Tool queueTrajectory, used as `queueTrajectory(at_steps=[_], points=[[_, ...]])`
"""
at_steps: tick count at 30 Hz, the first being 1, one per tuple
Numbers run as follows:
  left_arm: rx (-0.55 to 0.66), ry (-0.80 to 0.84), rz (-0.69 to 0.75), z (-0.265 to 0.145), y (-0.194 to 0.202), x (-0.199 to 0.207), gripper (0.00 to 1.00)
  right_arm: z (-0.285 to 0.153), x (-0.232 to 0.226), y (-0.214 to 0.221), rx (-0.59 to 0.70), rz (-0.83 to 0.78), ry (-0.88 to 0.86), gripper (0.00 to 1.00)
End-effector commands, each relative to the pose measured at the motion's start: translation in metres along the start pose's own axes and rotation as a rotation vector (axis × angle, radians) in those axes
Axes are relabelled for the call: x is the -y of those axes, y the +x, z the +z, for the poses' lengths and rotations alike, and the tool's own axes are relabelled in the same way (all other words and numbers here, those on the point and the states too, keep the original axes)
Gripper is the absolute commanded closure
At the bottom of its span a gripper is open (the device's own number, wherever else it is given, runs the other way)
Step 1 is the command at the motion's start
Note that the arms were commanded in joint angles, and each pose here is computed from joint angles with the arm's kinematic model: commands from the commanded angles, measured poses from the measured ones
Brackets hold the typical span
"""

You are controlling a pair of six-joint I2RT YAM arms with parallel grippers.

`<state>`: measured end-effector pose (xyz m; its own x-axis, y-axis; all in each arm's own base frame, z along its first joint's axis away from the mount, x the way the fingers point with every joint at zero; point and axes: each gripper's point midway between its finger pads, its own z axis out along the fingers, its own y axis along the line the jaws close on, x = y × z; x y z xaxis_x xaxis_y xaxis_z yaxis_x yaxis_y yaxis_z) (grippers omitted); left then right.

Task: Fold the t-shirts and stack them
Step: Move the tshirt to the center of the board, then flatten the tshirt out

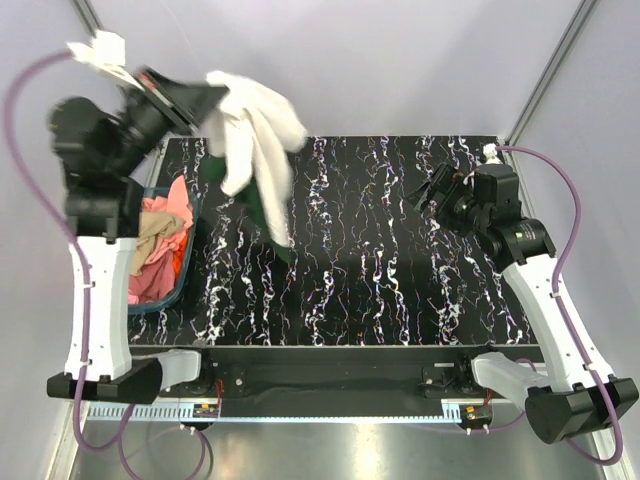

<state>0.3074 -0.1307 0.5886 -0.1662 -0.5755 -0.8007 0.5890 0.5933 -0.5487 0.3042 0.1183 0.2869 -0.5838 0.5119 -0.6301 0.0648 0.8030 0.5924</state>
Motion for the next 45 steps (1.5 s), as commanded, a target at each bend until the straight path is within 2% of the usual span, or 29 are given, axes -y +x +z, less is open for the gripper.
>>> queueTrajectory(at_steps=[1,2,3,4,5,6,8,9,10,11,14,18,19,22,26,31,38,45], points=[[-0.198,0.026,-0.140,0.017,0.087,-0.042,0.92,-0.010,-0.001,-0.022,0.107,-0.016,0.014,0.00],[-0.217,0.020,-0.149,0.016,0.105,-0.052,0.84,-0.008,0.001,-0.022,0.109,-0.018,0.024,0.00],[-0.306,-0.026,-0.202,0.012,0.154,-0.077,0.74,-0.006,0.005,-0.021,0.110,-0.016,0.040,0.00],[-0.350,-0.044,-0.208,0.010,0.177,-0.089,0.68,-0.002,0.010,-0.018,0.101,-0.014,0.057,0.00],[-0.403,-0.061,-0.214,0.007,0.199,-0.101,0.65,0.004,0.017,-0.011,0.080,-0.011,0.076,0.00],[-0.517,-0.138,-0.243,-0.003,0.239,-0.129,0.61,0.008,0.021,-0.006,0.065,-0.011,0.086,0.00],[-0.658,-0.264,-0.213,-0.028,0.277,-0.161,0.51,0.023,0.038,0.011,0.006,0.005,0.136,0.01],[-0.700,-0.343,-0.157,-0.034,0.285,-0.170,0.47,0.029,0.042,0.019,-0.020,0.025,0.147,0.03],[-0.674,-0.574,-0.035,-0.047,0.281,-0.206,0.40,0.039,0.049,0.036,-0.086,0.045,0.154,0.04],[-0.692,-0.647,0.014,-0.056,0.282,-0.214,0.38,0.045,0.051,0.047,-0.128,0.060,0.155,0.06],[-0.735,-0.681,0.025,-0.069,0.294,-0.217,0.33,0.068,0.055,0.084,-0.244,0.127,0.133,0.16],[-0.814,-0.686,-0.034,-0.081,0.332,-0.228,0.30,0.094,0.035,0.130,-0.331,0.085,0.121,0.27],[-0.840,-0.679,-0.066,-0.084,0.343,-0.229,0.29,0.099,0.025,0.155,-0.388,0.052,0.118,0.27],[-0.894,-0.682,-0.156,-0.092,0.376,-0.237,0.28,0.107,0.006,0.182,-0.426,0.020,0.095,0.29],[-0.884,-0.785,-0.151,-0.098,0.388,-0.263,0.22,0.101,0.002,0.222,-0.472,-0.041,0.089,0.28],[-0.849,-0.880,-0.135,-0.080,0.378,-0.298,0.21,0.097,0.027,0.242,-0.502,-0.081,0.133,0.28],[-0.867,-0.983,-0.156,-0.074,0.402,-0.334,0.21,0.096,0.047,0.240,-0.456,-0.127,0.189,0.28],[-0.876,-0.962,-0.193,-0.063,0.425,-0.348,0.23,0.101,0.051,0.263,-0.516,-0.116,0.148,0.28]])
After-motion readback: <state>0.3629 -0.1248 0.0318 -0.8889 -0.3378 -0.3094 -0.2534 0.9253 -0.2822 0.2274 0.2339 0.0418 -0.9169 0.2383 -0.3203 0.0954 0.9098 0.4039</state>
